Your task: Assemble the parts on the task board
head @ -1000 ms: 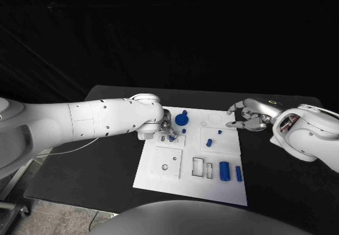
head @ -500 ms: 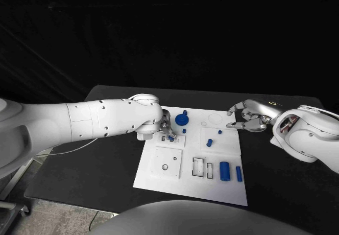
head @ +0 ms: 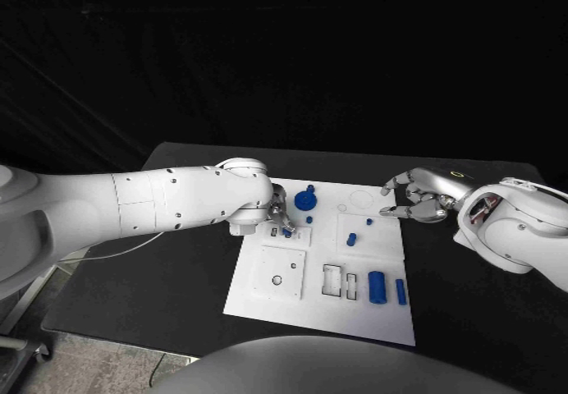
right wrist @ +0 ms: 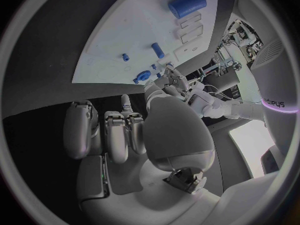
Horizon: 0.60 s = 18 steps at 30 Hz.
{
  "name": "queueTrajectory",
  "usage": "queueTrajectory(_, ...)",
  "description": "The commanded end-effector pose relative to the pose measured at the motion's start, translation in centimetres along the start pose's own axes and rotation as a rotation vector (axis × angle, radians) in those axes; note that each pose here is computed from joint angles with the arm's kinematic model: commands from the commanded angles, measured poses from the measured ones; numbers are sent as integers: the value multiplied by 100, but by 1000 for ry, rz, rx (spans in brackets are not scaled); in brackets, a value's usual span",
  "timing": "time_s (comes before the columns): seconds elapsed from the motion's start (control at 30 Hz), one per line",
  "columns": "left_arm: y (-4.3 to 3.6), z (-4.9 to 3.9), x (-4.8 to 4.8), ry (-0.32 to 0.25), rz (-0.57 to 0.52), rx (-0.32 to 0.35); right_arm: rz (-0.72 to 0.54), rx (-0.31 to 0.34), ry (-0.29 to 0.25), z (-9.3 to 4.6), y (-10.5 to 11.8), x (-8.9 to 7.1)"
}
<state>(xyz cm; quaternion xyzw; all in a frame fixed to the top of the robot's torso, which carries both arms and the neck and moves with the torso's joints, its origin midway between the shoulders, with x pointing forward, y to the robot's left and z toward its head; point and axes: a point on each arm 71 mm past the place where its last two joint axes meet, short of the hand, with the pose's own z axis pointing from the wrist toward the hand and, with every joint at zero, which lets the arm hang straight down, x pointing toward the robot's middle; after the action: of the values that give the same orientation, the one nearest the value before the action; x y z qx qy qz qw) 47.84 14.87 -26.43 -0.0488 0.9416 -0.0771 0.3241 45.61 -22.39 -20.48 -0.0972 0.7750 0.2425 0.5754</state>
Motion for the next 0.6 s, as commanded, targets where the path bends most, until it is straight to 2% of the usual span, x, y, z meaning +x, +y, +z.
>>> queueTrajectory(0.03,57,15,55,18,18,-66,-4,4,16,1,-3,18)
queueTrajectory(0.6,78,14,81,24,17,-67,-3,9,21,2,-14,37)
